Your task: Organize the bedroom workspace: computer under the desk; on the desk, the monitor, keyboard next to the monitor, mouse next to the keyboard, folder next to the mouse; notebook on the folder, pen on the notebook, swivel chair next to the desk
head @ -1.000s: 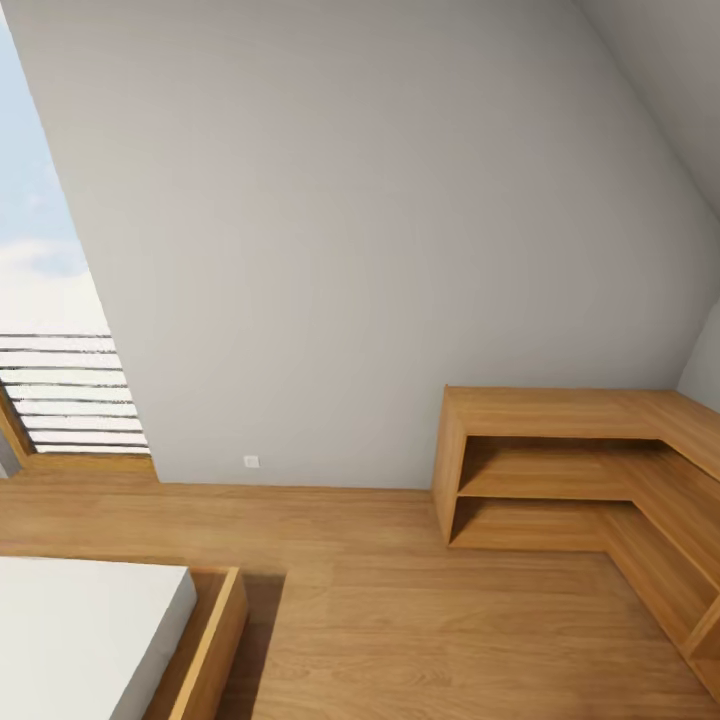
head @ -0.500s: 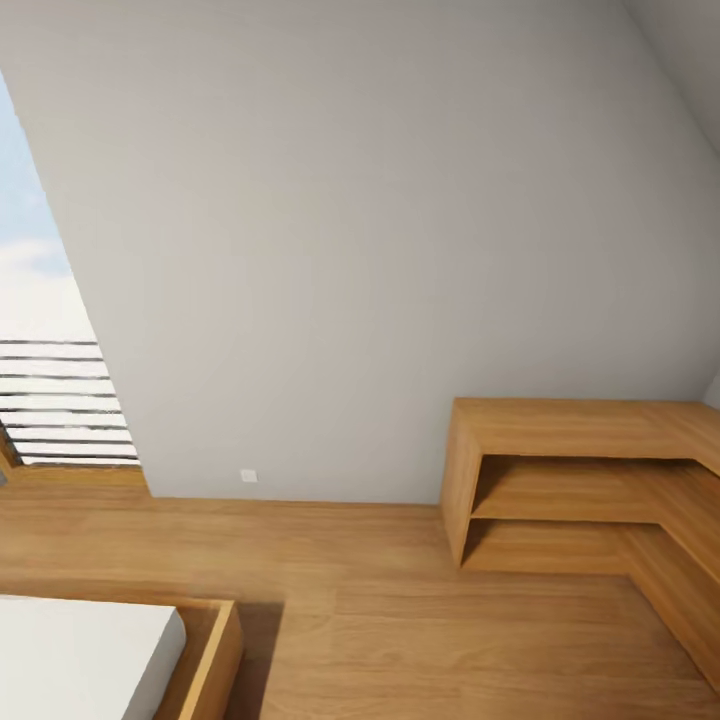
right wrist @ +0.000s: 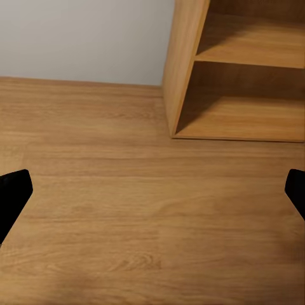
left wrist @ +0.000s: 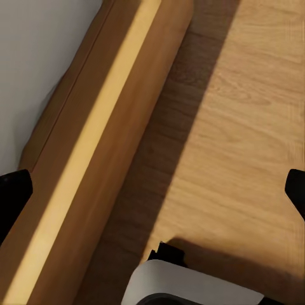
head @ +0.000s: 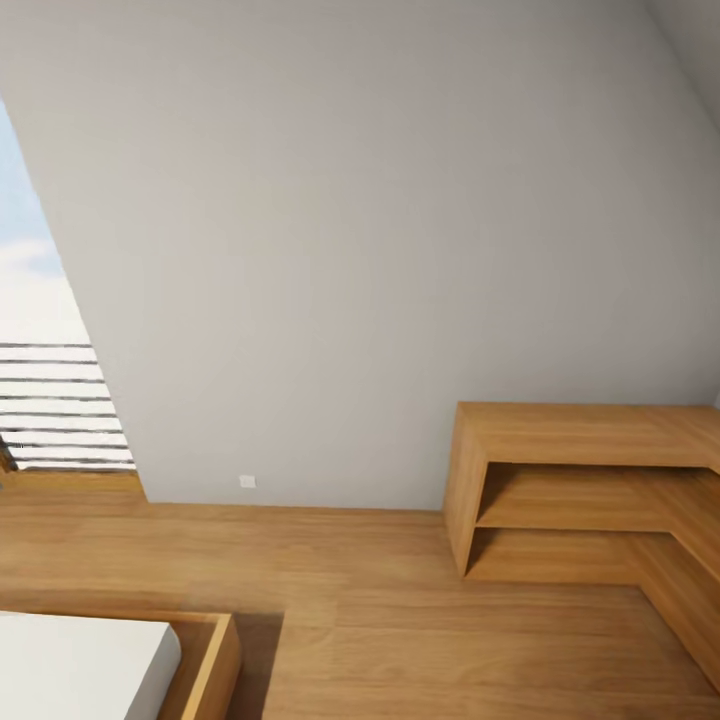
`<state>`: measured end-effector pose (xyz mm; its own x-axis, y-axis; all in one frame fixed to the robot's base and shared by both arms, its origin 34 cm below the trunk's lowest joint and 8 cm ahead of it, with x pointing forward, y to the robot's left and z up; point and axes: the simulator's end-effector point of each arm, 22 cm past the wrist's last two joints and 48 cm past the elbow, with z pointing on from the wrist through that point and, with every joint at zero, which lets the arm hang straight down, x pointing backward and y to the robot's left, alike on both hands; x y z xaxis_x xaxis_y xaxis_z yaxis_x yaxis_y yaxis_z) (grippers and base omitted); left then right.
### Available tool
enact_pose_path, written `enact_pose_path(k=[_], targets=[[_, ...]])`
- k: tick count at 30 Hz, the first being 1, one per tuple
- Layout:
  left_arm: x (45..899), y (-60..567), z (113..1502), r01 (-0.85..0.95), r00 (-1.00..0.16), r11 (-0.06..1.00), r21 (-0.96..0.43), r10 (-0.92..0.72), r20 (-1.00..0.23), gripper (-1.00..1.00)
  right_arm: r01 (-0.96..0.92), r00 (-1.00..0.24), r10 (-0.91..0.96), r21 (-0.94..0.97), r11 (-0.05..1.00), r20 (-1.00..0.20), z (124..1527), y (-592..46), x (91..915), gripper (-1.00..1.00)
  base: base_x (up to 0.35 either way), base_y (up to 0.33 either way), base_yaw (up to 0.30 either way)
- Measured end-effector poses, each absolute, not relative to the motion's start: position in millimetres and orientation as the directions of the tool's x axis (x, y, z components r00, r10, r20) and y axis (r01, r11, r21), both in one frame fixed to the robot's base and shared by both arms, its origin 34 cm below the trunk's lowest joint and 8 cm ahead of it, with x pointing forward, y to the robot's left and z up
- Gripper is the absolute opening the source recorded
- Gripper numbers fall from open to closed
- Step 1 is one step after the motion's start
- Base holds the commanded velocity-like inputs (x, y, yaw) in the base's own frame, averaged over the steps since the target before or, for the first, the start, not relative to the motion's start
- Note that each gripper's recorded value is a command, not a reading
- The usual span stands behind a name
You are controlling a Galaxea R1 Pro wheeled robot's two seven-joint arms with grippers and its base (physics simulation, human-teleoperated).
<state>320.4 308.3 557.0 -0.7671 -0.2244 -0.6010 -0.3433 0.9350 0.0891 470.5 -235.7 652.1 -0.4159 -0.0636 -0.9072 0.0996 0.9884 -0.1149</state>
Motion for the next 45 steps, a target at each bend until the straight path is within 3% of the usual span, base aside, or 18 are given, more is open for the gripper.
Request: enact_pose_path(k=[11,45], targets=[[320.4,307.5,557.0,-0.343,-0.767,0.935,0.088,-0.225,-0.601,1.0,0.1,-0.416,-0.064,-0.116,0.988,-0.907,652.1,-236.0,470.1,1.0,0.282,0.001,-0.142],[320.5,308.7,556.9,-0.344,-0.767,0.935,0.089,-0.225,-0.601,1.0,0.1,-0.417,-0.064,-0.116,0.988,-0.907,651.8,-236.1,470.1,1.0,0.291,0.0,-0.26]])
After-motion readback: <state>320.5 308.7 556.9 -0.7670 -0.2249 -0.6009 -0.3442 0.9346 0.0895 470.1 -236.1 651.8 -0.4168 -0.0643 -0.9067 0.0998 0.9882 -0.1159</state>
